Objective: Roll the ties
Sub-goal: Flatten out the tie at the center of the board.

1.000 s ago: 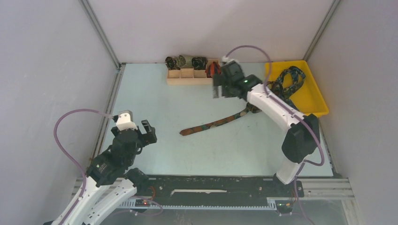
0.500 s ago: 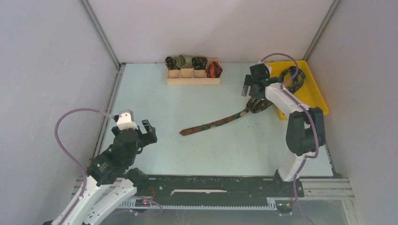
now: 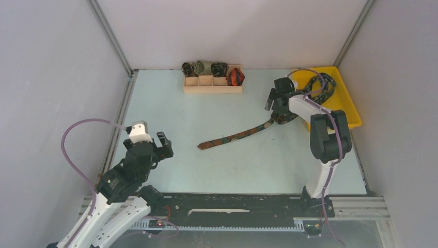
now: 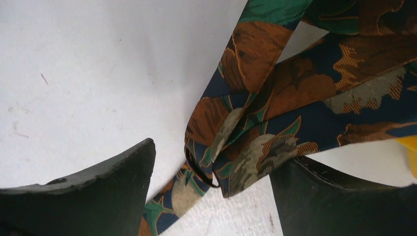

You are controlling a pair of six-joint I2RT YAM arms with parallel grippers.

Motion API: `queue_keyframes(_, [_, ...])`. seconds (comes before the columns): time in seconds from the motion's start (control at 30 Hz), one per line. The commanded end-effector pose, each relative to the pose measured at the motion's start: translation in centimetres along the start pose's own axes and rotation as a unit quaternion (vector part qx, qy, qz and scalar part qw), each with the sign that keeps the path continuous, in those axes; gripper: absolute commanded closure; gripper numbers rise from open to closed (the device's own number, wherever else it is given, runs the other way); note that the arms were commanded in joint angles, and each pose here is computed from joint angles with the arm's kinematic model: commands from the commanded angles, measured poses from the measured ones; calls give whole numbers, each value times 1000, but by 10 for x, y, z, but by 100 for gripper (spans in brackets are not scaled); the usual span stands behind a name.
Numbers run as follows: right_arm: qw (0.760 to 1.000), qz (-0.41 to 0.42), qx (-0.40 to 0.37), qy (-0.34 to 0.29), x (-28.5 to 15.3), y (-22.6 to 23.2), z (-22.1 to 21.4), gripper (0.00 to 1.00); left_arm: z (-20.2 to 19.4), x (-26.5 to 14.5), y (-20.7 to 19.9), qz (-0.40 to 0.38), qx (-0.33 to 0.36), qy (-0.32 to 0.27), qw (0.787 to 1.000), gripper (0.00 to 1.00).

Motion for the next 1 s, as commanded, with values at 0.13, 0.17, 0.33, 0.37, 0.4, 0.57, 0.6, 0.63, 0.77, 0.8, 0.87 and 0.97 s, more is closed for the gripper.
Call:
queue_keyframes(0.13, [998, 9, 40, -46, 21, 7, 14, 35, -2, 4, 0, 8, 3, -1, 1000, 0])
queue_keyframes(0.17, [998, 4, 41, -52, 23, 6, 16, 40, -2, 4, 0, 8, 4, -1, 1000, 0])
queue_keyframes(0.33, [997, 23, 17, -78, 28, 10, 24, 88, -2, 4, 0, 9, 4, -1, 1000, 0])
queue_keyframes(0.37, [996, 29, 13, -87, 25, 11, 29, 94, -2, 4, 0, 8, 4, -1, 1000, 0])
queue_keyframes(0.4, [995, 34, 7, -96, 20, 12, 33, 100, -2, 4, 0, 9, 4, -1, 1000, 0])
queue_keyframes(0.57, [986, 93, -38, -136, -23, 20, 55, 100, -2, 5, 0, 10, 5, 0, 1000, 0])
queue_keyframes(0.6, [982, 111, -48, -143, -35, 24, 58, 100, -2, 5, 0, 11, 5, 0, 1000, 0])
queue_keyframes(0.63, [979, 128, -59, -147, -48, 28, 60, 100, -2, 5, 0, 12, 5, 0, 1000, 0])
queue_keyframes(0.77, [965, 197, -107, -135, -95, 43, 57, 100, -2, 6, 0, 14, 7, 3, 1000, 0])
queue_keyframes(0.8, [961, 215, -117, -127, -106, 46, 54, 100, -2, 6, 0, 14, 7, 3, 1000, 0])
queue_keyframes(0.87, [952, 252, -134, -114, -127, 54, 48, 100, -3, 7, 0, 15, 8, 5, 1000, 0])
queue_keyframes(0.97, [935, 308, -155, -89, -158, 63, 35, 100, -3, 7, -1, 13, 8, 5, 1000, 0])
Point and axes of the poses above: each gripper's point midway between its finger pads, its own x axis out along the fingers, its own y axis along the line the jaws close on, z = x × y, the point moved 7 cm from there along -x, back along the fingers, and after that the axes turned 9 degrees about -x, right-handed, at the moved point
